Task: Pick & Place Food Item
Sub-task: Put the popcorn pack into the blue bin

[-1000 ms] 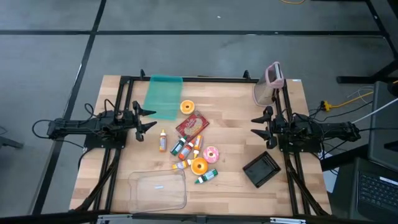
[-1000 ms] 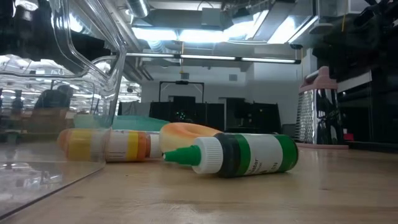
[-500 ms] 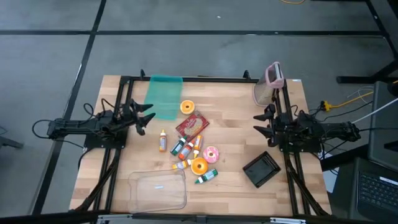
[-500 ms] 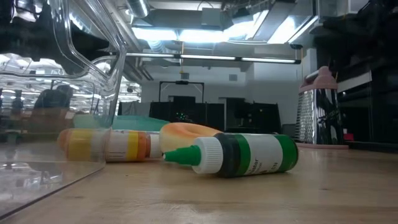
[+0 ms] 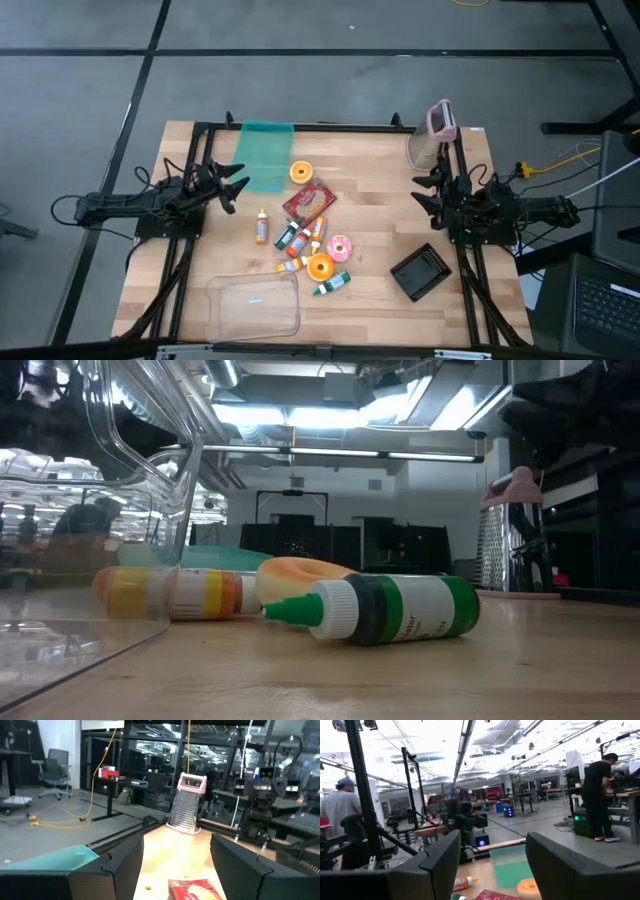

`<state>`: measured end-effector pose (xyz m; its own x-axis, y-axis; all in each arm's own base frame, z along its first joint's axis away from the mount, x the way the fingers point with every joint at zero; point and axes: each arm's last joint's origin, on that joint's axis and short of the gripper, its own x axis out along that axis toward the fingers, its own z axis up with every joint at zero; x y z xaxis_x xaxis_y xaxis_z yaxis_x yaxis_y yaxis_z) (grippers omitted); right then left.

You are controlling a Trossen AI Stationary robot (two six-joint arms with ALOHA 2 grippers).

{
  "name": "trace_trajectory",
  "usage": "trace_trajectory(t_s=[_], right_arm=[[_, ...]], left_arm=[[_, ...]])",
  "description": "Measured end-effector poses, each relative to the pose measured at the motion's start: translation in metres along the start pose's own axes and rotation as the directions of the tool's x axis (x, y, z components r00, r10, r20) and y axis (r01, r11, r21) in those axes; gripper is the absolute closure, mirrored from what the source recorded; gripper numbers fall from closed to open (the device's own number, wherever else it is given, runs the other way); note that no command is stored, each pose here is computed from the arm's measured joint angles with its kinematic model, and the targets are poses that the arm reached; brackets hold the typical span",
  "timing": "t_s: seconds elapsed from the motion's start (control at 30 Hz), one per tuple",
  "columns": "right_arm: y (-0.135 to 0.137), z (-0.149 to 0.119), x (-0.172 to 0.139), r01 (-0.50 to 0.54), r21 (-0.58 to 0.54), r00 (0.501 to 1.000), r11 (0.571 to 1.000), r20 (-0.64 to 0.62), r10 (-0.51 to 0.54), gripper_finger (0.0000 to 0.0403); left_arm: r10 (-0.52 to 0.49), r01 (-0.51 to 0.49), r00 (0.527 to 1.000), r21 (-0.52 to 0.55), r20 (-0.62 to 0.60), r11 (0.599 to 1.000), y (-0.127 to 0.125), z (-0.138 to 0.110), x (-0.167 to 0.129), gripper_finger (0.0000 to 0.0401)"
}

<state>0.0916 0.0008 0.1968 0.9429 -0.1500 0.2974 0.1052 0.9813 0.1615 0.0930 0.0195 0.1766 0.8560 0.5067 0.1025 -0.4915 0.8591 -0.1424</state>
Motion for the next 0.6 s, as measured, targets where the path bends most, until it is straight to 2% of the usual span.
trace_trajectory(t_s=[0.1,0.17,0.27,0.37,0.47,0.6], right_arm=[[-0.001,0.001,0.001,0.040,-0.004,0.999,0.999,0.013,-0.040,0.0181],[-0.003,-0.001,0.004,0.101,-0.015,0.995,0.995,-0.004,-0.101,0.0181],[-0.004,-0.004,0.011,0.137,-0.025,0.990,0.990,-0.015,-0.137,0.0181],[-0.007,-0.006,0.021,0.173,-0.040,0.985,0.984,-0.016,-0.174,0.0181],[-0.011,-0.006,0.037,0.216,-0.086,0.970,0.973,-0.094,-0.224,0.0181],[-0.012,0.001,0.077,0.215,-0.154,0.951,0.964,-0.192,-0.243,0.0181]], left_arm=[[-0.002,0.000,1.000,0.064,0.025,0.998,0.001,0.003,0.000,0.0177],[-0.012,0.008,0.998,0.069,0.054,0.998,0.001,0.006,0.001,0.0177],[-0.054,0.047,0.993,0.065,0.106,0.997,0.000,0.011,0.001,0.0177],[-0.055,0.048,0.991,0.055,0.122,0.997,0.001,0.013,0.002,0.0177],[-0.042,0.037,0.994,0.053,0.100,0.998,0.002,0.011,0.004,0.0177],[-0.028,0.024,0.997,0.040,0.078,0.999,0.001,0.009,0.007,0.0177]])
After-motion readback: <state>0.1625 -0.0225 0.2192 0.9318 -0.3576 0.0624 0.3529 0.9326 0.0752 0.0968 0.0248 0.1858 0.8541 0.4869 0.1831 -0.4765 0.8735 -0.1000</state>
